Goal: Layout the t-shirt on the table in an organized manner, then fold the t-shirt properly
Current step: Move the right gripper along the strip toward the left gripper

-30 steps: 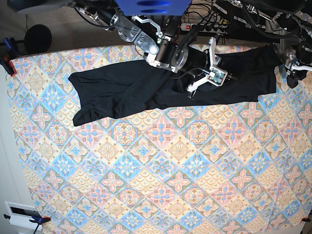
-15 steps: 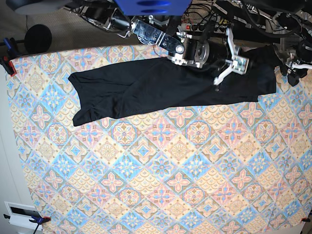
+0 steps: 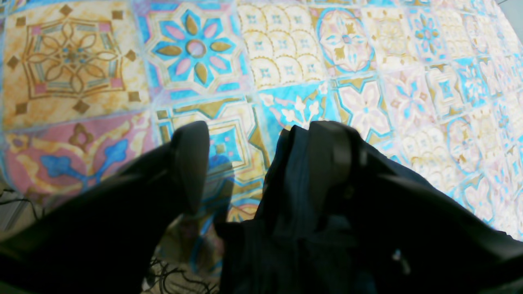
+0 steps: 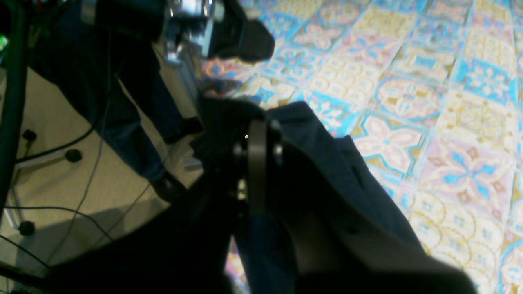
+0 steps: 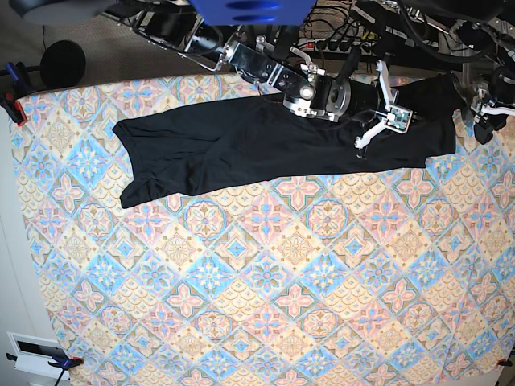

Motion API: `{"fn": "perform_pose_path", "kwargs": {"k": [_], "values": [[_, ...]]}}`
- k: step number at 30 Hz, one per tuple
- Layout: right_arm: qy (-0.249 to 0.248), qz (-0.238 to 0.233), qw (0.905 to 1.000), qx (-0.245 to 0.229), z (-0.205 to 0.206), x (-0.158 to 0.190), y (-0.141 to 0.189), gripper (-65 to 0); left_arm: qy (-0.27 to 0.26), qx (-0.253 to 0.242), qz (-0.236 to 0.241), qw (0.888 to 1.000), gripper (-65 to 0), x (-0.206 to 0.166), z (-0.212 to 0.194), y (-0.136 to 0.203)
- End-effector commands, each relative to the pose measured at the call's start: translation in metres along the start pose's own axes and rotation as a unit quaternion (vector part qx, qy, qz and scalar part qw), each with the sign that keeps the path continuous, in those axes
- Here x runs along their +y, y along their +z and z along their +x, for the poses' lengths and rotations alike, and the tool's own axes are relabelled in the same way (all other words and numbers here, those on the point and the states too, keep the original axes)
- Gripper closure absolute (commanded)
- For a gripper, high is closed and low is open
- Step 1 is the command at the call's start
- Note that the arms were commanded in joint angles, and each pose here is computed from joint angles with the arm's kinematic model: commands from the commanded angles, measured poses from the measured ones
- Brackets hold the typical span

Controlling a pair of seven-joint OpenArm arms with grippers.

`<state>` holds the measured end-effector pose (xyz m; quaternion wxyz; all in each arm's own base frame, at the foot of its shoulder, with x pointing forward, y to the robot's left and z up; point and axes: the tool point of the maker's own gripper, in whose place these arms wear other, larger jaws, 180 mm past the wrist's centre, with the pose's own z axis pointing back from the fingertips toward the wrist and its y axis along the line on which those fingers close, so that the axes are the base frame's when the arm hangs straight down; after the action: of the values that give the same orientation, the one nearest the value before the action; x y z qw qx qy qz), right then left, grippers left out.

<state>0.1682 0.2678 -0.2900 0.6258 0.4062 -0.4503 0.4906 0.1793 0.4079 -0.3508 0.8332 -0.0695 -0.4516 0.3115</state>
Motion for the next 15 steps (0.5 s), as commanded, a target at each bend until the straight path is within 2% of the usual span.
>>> {"fn": "perform_pose_path", "kwargs": {"k": [1, 7, 15], "values": [[0.012, 0.003, 0.9993, -0.034, 0.024, -0.003, -0.002, 0.0, -0.012, -0.029, -0.006, 1.000, -37.5, -0.003, 0.021, 0.003], [0.020, -0.003, 0.9987, -0.047, 0.030, -0.013, -0.004, 0.0, -0.011, -0.031, -0.007, 0.999, -37.5, -0.004, 0.022, 0.002], [0.016, -0.001, 0.9991, -0.039, 0.024, -0.011, -0.006, 0.0, -0.011, -0.031, -0.007, 0.999, -37.5, -0.004, 0.022, 0.002]]}}
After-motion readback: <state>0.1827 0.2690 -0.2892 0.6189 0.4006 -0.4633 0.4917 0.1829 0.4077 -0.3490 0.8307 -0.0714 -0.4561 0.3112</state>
